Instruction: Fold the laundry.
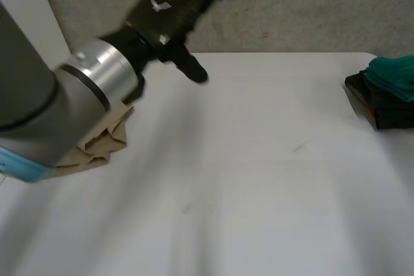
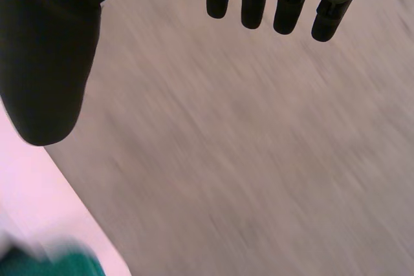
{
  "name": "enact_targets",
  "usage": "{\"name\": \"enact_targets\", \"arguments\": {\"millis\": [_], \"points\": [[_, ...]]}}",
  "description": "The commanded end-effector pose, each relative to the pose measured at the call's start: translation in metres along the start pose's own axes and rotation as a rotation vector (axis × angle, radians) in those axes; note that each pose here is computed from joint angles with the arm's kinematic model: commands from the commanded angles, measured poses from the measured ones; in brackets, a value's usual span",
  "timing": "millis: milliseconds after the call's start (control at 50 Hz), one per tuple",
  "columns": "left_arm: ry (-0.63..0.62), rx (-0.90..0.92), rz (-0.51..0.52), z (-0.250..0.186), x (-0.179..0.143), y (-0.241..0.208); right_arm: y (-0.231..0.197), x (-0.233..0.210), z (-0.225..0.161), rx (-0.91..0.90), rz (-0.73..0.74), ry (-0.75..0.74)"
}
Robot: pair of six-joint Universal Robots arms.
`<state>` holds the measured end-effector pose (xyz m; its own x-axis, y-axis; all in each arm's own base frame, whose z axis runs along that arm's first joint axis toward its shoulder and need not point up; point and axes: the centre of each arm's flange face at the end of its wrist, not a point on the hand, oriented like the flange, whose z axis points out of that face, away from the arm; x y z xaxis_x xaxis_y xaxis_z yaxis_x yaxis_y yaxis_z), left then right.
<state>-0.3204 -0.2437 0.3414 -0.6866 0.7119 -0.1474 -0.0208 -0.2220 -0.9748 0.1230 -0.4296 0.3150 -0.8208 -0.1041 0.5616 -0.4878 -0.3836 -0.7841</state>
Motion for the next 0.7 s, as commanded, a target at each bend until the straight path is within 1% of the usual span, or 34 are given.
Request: {"name": "enact_targets", "arguments": {"millis": [20, 40, 100, 120, 180, 200, 260, 280, 340, 400, 460, 500, 560, 580, 640, 660, 700], "points": [[-0.371, -0.018, 0.089, -0.001, -0.094, 0.001, -0.069, -0.122, -0.051, 0.227, 0.051, -0.306], [-0.425, -0.069, 0.136, -0.002, -0.113, 0.015, -0.076, -0.142, -0.068, 0.253, 0.055, -0.374], [-0.464, -0.187, 0.241, -0.004, -0.137, 0.046, -0.078, -0.165, -0.092, 0.248, 0.075, -0.462], [-0.481, -0.267, 0.321, -0.005, -0.149, 0.067, -0.073, -0.180, -0.107, 0.226, 0.081, -0.511], [-0.468, -0.391, 0.424, -0.006, -0.164, 0.106, -0.068, -0.195, -0.124, 0.188, 0.084, -0.564], [-0.452, -0.471, 0.477, -0.009, -0.173, 0.134, -0.063, -0.203, -0.134, 0.159, 0.076, -0.591], [-0.432, -0.580, 0.532, -0.016, -0.189, 0.173, -0.053, -0.214, -0.148, 0.107, 0.048, -0.628], [-0.424, -0.641, 0.551, -0.022, -0.201, 0.196, -0.048, -0.215, -0.150, 0.093, 0.037, -0.631], [-0.430, -0.678, 0.579, -0.025, -0.217, 0.220, -0.037, -0.217, -0.155, 0.055, -0.002, -0.631], [-0.426, -0.641, 0.587, -0.020, -0.225, 0.235, -0.034, -0.218, -0.158, 0.045, -0.017, -0.635], [-0.385, -0.544, 0.587, -0.011, -0.224, 0.235, -0.032, -0.219, -0.160, 0.036, -0.016, -0.640], [-0.362, -0.471, 0.551, -0.004, -0.222, 0.232, -0.031, -0.219, -0.162, 0.030, -0.015, -0.642], [-0.366, -0.412, 0.500, 0.001, -0.219, 0.226, -0.029, -0.220, -0.164, 0.023, -0.013, -0.646], [-0.380, -0.372, 0.465, 0.005, -0.216, 0.217, -0.028, -0.219, -0.164, 0.017, -0.014, -0.641], [-0.389, -0.286, 0.417, 0.012, -0.207, 0.186, -0.024, -0.213, -0.162, -0.001, -0.017, -0.616], [-0.387, -0.229, 0.372, 0.014, -0.197, 0.163, -0.022, -0.208, -0.159, -0.017, -0.021, -0.592], [-0.376, -0.179, 0.329, 0.016, -0.186, 0.144, -0.021, -0.204, -0.156, -0.028, -0.027, -0.567]]}}
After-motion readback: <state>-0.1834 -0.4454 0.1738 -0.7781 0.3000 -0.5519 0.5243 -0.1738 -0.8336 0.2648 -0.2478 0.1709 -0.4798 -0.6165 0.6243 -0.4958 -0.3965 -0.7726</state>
